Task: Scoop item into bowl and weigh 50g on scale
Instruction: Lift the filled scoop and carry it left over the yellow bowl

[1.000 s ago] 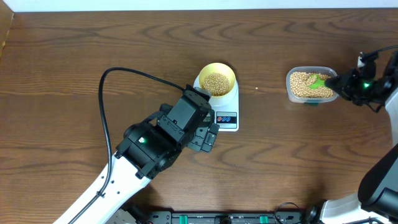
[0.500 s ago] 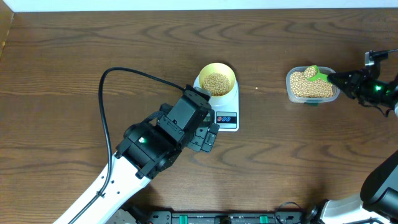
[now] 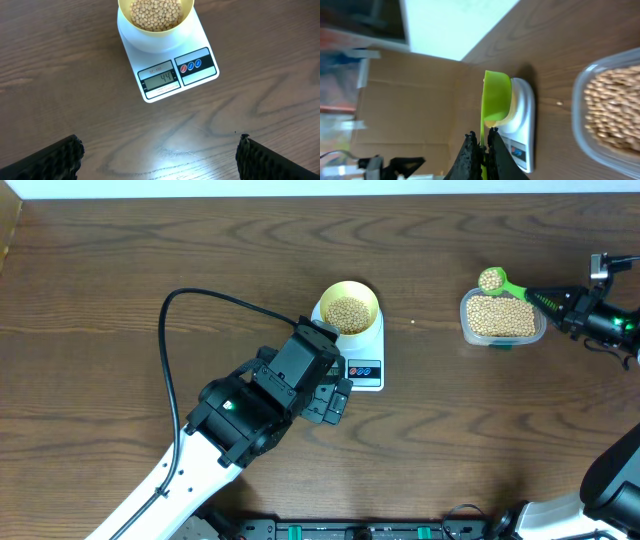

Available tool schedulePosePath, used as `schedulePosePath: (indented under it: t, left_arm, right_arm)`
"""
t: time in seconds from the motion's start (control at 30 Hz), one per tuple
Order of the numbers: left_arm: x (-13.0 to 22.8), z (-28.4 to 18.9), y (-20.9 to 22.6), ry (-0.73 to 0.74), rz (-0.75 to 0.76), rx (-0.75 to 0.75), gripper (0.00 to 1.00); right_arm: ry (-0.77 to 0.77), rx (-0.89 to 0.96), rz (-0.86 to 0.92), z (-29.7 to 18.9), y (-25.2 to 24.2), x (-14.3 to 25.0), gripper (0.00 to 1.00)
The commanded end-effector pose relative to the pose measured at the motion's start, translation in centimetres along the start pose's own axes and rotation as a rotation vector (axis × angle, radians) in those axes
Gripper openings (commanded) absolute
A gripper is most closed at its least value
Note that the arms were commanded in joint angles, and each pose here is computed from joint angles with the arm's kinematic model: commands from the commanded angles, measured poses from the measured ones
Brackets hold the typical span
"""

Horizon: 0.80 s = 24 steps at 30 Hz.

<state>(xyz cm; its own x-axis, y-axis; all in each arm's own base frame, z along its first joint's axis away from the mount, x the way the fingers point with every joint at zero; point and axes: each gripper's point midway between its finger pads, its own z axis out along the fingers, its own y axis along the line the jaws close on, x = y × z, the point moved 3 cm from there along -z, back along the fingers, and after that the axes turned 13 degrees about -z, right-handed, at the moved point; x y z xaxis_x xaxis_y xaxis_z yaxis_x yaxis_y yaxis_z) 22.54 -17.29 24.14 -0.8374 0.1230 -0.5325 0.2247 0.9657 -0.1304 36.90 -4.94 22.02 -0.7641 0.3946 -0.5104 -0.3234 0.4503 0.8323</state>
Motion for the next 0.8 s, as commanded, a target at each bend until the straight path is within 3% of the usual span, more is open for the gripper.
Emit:
schedulePosePath:
  t: [0.0, 0.47, 0.77]
  left_arm:
    - [-0.3, -0.2, 0.1, -0.01, 0.009, -0.008, 1.0]
    - [-0.3, -0.2, 0.1, -0.01, 0.009, -0.008, 1.0]
    - [-0.3, -0.2, 0.1, -0.01, 0.009, -0.008, 1.0]
  right_arm:
    - [0.017, -0.129, 0.027, 1.1, 1.6, 0.4, 0.01]
    - [0.22, -0.331, -0.055, 9.7, 7.7, 1.6, 0.01]
    - [0.253, -0.389, -0.142, 12.4, 10.9, 0.9, 0.01]
